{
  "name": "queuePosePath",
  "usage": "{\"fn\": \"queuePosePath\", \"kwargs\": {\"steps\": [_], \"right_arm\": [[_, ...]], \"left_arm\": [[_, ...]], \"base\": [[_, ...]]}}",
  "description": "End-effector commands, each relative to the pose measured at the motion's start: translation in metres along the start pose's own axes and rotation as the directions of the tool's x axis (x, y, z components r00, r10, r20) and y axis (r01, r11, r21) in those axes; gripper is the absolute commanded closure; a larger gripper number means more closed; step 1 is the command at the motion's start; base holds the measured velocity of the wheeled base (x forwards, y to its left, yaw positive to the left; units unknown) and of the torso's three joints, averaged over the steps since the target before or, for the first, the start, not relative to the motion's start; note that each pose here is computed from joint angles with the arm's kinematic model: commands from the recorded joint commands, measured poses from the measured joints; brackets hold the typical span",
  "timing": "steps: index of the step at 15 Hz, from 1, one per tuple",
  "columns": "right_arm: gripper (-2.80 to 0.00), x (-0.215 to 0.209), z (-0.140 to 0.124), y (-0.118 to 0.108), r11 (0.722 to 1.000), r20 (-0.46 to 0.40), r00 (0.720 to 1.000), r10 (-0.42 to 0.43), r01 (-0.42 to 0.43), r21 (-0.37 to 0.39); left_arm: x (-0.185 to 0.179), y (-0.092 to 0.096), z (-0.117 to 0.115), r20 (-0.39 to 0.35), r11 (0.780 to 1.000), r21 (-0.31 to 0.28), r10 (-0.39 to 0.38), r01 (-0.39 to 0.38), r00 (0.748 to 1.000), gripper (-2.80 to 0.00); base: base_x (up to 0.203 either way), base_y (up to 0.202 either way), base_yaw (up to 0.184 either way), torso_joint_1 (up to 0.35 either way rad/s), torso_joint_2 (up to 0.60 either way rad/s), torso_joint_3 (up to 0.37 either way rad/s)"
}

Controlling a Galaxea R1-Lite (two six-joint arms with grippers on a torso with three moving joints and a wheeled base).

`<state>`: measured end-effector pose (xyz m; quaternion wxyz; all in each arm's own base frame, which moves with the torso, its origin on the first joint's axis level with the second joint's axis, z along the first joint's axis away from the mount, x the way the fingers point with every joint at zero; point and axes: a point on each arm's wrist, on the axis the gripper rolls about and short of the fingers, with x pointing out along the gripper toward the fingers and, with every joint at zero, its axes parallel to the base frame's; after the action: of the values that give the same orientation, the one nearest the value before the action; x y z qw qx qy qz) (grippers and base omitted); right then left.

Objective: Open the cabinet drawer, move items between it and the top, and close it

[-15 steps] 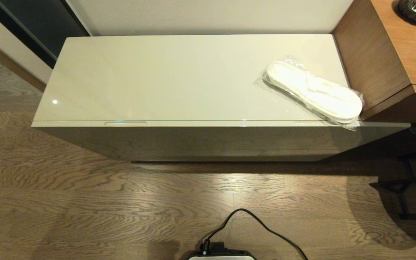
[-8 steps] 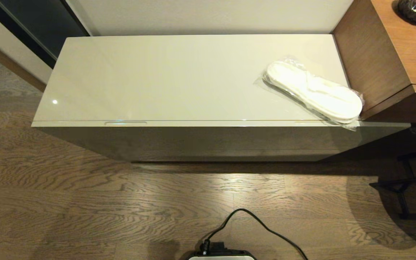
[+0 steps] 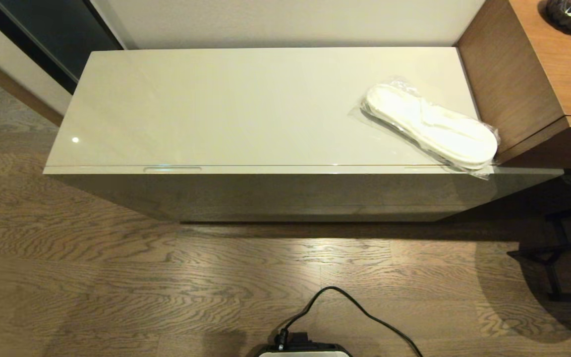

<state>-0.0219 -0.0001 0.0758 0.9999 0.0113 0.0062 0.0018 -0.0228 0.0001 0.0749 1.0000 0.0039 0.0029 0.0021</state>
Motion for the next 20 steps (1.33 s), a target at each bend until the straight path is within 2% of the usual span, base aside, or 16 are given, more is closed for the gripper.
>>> {"fn": "queuePosePath", "kwargs": {"steps": [1,20], "right_arm": [[0.0,0.0002,-0.0009,-0.0001,1.0,-0.003,1.0,-0.001,0.001,0.0],[0.0,0.0002,-0.0009,-0.0001,1.0,-0.003,1.0,-0.001,0.001,0.0]], "left_arm": [[0.0001,0.0,0.0,-0.002,1.0,0.0,0.0,0.0,1.0,0.0],[0.0001,0.0,0.0,-0.002,1.0,0.0,0.0,0.0,1.0,0.0]], "base": [[0.0,0.0,0.0,0.0,0.0,0.0],[0.0,0.0,0.0,0.0,0.0,0.0]]}}
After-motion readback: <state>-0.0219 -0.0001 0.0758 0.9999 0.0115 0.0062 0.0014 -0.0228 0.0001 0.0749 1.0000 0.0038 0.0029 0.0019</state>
